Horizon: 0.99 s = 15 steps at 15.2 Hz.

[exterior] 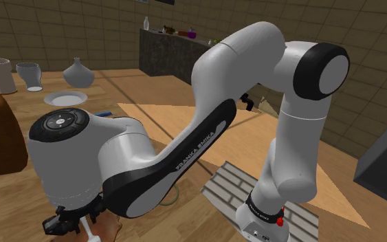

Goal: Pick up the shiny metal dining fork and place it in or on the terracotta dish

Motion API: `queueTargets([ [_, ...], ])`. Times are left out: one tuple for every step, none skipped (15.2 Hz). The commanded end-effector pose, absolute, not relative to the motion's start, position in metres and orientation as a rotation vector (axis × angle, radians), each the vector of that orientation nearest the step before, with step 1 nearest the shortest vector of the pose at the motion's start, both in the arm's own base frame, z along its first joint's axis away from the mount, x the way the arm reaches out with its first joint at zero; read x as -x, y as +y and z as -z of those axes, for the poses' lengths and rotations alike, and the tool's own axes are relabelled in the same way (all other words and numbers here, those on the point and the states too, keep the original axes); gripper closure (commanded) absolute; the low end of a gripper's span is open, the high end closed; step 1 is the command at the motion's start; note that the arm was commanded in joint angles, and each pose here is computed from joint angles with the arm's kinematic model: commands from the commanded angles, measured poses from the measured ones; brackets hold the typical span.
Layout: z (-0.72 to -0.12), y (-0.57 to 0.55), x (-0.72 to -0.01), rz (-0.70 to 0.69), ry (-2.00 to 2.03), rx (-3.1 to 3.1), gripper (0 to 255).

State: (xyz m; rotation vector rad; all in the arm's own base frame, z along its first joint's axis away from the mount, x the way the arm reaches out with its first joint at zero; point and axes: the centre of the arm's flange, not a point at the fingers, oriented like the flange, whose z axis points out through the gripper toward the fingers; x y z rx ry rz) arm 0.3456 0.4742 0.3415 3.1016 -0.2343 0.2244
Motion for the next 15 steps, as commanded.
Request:
queueTargets([
  [-0.341,0.474,-0.346,-0.225,-0.234,-3.102,255],
  [-0.341,0.474,-0.346,-0.225,-0.234,-3.102,255],
  [-0.341,0.474,-0.346,-0.225,-0.234,-3.102,255],
  [-0.341,0.474,-0.346,-0.225,-0.234,-3.102,255],
  [-0.341,0.474,-0.346,-0.225,-0.234,-3.102,255],
  [-0.341,0.474,-0.346,-0.225,-0.234,-3.102,0],
  [-0.341,0.474,-0.346,-0.225,-0.234,-3.102,0],
  [-0.341,0.474,-0.345,-0.225,-0.234,-3.102,0],
  [-0.341,0.474,-0.345,-0.225,-0.234,-3.102,0],
  [-0.341,0.474,-0.345,-0.225,-0.234,-3.102,0],
  [-0.341,0.474,-0.345,-0.225,-0.234,-3.102,0],
  [-0.354,0.475,-0.344,-0.225,-0.234,-3.102,0],
  [-0.367,0.475,-0.342,-0.225,-0.234,-3.102,0],
  [-0.38,0.476,-0.34,-0.225,-0.234,-3.102,0],
  [-0.39,0.476,-0.338,-0.225,-0.234,-3.102,0],
])
